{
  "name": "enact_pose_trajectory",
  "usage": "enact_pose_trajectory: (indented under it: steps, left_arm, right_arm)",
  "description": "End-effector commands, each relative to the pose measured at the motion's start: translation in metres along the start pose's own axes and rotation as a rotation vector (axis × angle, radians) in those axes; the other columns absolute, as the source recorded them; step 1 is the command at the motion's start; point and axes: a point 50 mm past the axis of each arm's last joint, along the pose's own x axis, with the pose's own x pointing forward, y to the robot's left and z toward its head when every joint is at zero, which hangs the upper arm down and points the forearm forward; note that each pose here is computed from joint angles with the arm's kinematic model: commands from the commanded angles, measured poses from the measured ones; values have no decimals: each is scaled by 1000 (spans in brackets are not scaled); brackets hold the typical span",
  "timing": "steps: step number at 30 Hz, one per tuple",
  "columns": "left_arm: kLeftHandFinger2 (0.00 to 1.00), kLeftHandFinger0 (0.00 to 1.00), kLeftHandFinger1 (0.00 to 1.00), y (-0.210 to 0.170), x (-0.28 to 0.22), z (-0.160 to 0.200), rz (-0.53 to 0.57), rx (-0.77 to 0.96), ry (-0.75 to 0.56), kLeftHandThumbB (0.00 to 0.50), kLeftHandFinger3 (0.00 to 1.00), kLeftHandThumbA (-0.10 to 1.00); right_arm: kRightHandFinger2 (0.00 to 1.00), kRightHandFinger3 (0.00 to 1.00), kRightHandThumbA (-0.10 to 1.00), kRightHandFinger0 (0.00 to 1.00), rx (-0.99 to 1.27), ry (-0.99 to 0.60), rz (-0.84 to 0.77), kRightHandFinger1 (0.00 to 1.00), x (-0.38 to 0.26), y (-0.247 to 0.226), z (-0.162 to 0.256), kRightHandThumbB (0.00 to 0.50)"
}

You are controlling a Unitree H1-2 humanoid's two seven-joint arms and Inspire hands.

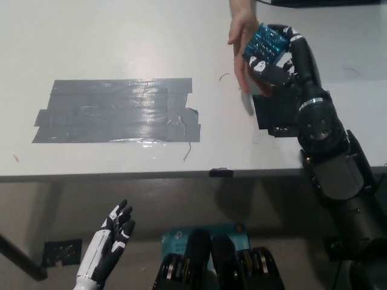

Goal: A person hands a rubik's cube to the robot and rhe robot picks it up with its right hand and places it on the black spot on the desk infron tof it

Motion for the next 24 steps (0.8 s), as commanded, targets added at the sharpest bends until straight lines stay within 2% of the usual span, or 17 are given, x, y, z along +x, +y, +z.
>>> enact_pose_trajectory:
  steps: [1, 3, 7, 11, 13, 16, 22, 24]
  left_arm:
    - [1000, 1000, 1000, 3, 6, 15, -15, 36, -58, 133, 1000, 863]
    - [1000, 1000, 1000, 5, 9, 17, -16, 26, -55, 140, 1000, 853]
    - [1000, 1000, 1000, 7, 12, 18, -18, 28, -66, 135, 1000, 847]
    - [1000, 1000, 1000, 10, 14, 17, -16, 23, -76, 117, 1000, 839]
    - [1000, 1000, 1000, 10, 13, 17, -14, 28, -72, 114, 1000, 840]
    - [1000, 1000, 1000, 9, 12, 15, -12, 24, -68, 112, 1000, 845]
    - [1000, 1000, 1000, 9, 11, 13, -11, 12, -68, 115, 1000, 838]
    - [1000, 1000, 1000, 8, 11, 12, -13, 6, -65, 119, 1000, 838]
  right_arm:
    - [732, 810, -100, 5, 24, -186, -100, 365, 13, -19, 40, 183]
    - [763, 846, -100, 19, 53, -182, -117, 394, 11, -30, 35, 175]
    - [768, 854, -100, 10, 27, -185, -152, 396, 7, -50, 25, 174]
    - [797, 887, -100, 21, -30, -163, -172, 415, 2, -77, -2, 181]
    - [745, 843, -100, 1, -68, -152, -173, 371, -1, -81, -17, 184]
    - [734, 803, -100, 0, -92, -121, -158, 369, -10, -81, -45, 192]
    - [770, 862, -100, 2, -125, -1, -121, 402, -30, -70, -92, 183]
    - [781, 874, -100, 47, -114, 16, -101, 438, -33, -66, -94, 192]
